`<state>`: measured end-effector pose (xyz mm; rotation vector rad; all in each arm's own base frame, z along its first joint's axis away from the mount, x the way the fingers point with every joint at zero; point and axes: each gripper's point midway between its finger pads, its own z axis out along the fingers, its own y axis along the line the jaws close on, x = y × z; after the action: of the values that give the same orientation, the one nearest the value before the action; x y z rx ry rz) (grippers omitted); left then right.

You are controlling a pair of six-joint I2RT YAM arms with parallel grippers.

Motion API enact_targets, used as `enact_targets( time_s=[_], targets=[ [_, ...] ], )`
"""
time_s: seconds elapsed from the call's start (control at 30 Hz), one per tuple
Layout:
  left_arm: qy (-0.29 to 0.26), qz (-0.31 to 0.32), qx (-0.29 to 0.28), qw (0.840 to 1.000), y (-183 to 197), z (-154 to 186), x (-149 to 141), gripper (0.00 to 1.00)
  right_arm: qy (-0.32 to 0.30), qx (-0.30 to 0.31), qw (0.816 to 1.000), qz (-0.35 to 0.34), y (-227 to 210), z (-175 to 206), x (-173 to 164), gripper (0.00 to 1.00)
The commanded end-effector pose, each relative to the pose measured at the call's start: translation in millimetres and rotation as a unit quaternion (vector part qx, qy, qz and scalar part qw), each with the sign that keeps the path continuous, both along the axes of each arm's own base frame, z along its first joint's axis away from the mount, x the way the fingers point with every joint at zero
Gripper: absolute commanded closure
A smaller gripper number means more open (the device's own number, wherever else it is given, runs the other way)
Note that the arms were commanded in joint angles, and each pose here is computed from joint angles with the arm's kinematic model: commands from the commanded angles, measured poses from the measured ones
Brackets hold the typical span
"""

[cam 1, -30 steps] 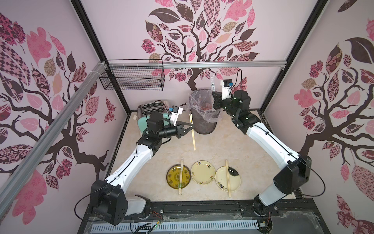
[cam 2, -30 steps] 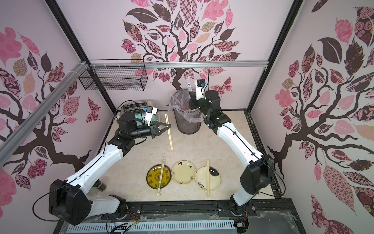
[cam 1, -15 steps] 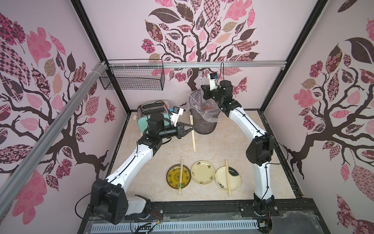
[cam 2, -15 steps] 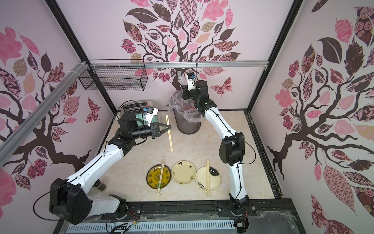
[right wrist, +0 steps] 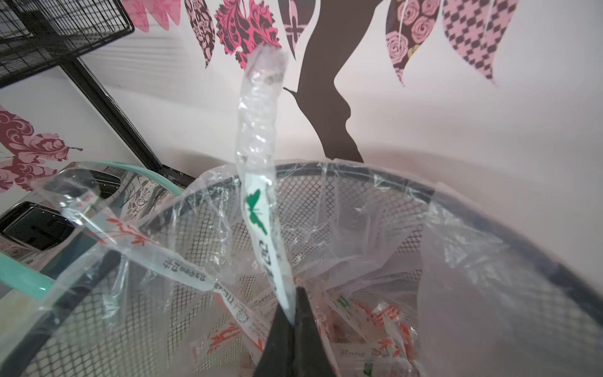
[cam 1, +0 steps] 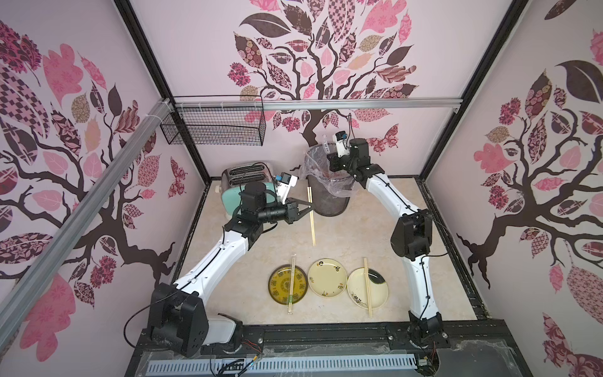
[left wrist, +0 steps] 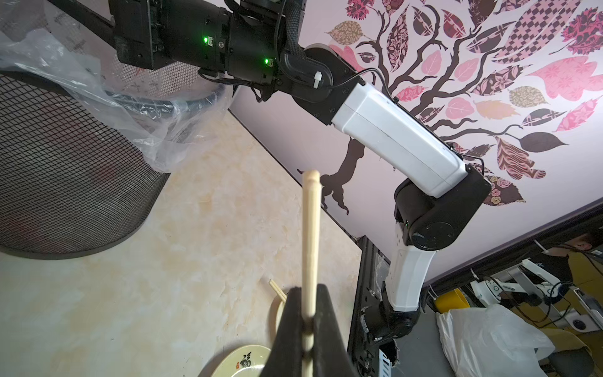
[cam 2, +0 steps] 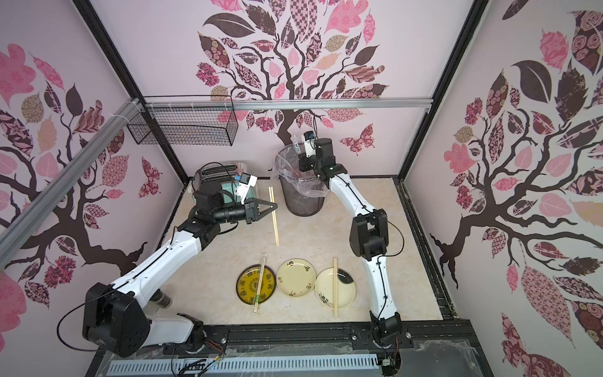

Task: Remove the packaging of disposable chopsticks
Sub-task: Place the packet bag in the trash bin.

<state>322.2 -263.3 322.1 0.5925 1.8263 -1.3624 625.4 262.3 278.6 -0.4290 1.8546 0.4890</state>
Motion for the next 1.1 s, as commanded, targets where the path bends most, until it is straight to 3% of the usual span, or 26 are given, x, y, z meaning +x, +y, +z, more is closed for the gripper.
enact_targets(
  time_s=[0.0,0.13,0.23,0.4,0.53,0.93,1.07],
  targets=[
    [-0.018,-0.003,-0.005,1.0,0.5,11.5,1.0,1.0,-0.01,-0.023,1.0,-0.009,-4.2,5.6,3.4,1.0],
    [-0.02,-0.004,-0.005,1.0,1.0,13.1,-0.2,1.0,0.006,-0.034,0.999,-0.006,-3.5,-8.3,5.8,1.0],
    [-0.021,-0.003,-0.004,1.0,0.9,12.8,-0.1,1.0,0.012,-0.034,0.999,-0.004,-2.4,-13.0,5.7,0.82],
    [-0.015,-0.003,-0.003,1.0,0.5,10.5,1.4,1.0,0.007,-0.033,0.999,-0.005,-3.7,-6.1,4.7,0.74],
    [-0.016,-0.003,-0.003,1.0,0.5,11.3,1.1,1.0,-0.01,-0.022,1.0,-0.002,-2.7,14.5,0.9,0.69],
    [-0.013,-0.004,-0.003,1.0,0.1,10.7,1.3,1.0,-0.068,0.019,0.998,-0.004,-7.8,90.9,-17.3,0.4],
    [-0.014,-0.005,-0.004,1.0,0.3,11.0,1.4,1.0,-0.082,0.023,0.996,-0.006,-11.1,110.9,-25.4,0.36]
  ],
)
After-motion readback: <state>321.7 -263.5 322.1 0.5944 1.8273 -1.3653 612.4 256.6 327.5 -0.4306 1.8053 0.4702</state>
